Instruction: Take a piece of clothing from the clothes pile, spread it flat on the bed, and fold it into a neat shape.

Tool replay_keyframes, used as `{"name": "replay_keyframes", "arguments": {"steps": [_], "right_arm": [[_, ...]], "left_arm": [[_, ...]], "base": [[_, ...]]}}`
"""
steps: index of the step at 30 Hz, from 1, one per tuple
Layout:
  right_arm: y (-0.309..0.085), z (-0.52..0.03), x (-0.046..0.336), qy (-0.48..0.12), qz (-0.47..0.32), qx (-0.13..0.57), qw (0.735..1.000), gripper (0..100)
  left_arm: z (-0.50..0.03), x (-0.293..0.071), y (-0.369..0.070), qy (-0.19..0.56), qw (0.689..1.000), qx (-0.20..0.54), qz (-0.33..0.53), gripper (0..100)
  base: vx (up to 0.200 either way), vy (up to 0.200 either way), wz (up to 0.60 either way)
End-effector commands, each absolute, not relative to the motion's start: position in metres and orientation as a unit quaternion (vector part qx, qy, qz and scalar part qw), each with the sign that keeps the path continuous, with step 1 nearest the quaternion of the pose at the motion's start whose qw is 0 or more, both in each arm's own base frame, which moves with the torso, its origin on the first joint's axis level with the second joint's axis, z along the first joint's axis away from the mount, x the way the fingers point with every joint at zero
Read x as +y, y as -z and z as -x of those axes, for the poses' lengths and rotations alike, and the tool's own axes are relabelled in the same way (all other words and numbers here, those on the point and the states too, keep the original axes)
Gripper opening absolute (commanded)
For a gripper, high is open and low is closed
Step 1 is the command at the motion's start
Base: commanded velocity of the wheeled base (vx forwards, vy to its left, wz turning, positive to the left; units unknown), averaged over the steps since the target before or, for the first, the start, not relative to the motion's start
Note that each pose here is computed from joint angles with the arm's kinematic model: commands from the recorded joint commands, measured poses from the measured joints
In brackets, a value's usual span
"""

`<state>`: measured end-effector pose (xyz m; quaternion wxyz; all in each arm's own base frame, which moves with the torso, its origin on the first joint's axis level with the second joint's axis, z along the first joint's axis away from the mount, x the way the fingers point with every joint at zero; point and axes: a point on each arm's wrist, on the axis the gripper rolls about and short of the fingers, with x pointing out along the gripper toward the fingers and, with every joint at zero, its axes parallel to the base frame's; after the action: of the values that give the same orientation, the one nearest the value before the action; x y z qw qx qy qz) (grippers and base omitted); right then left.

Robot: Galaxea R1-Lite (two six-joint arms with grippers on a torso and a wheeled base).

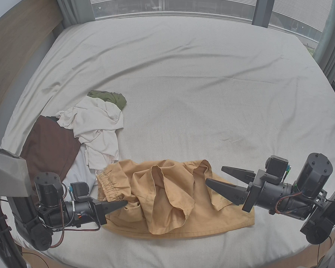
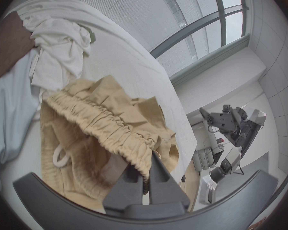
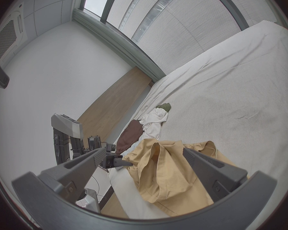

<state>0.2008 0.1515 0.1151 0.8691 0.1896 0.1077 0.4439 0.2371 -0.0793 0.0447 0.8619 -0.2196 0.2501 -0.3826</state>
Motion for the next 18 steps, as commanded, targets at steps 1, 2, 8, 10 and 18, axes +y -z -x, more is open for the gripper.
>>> {"name": "replay_keyframes", "arguments": {"steps": [1, 2, 8, 10, 18], "right_arm": [[-0.115, -0.201, 0.151, -0.444, -0.190, 0.108, 0.869, 100], [-0.115, -0.201, 0.151, -0.444, -0.190, 0.108, 0.869, 100], [-0.114, -0.201, 0.152, -0.445, -0.189, 0.110, 0.868, 100], [-0.113, -0.201, 0.153, -0.446, -0.189, 0.112, 0.868, 100], [-0.108, -0.201, 0.156, -0.448, -0.188, 0.124, 0.865, 100]], "left_arm": [[-0.258, -0.077, -0.061, 0.373, 0.875, 0.201, 0.235, 0], [-0.261, -0.076, -0.062, 0.370, 0.876, 0.197, 0.238, 0], [-0.271, -0.072, -0.070, 0.347, 0.884, 0.176, 0.260, 0], [-0.270, -0.073, -0.074, 0.349, 0.884, 0.171, 0.260, 0], [-0.255, -0.074, -0.091, 0.367, 0.881, 0.152, 0.257, 0]], "base": [[0.000, 0.000, 0.00], [0.000, 0.000, 0.00], [0.000, 0.000, 0.00], [0.000, 0.000, 0.00], [0.000, 0.000, 0.00]]}}
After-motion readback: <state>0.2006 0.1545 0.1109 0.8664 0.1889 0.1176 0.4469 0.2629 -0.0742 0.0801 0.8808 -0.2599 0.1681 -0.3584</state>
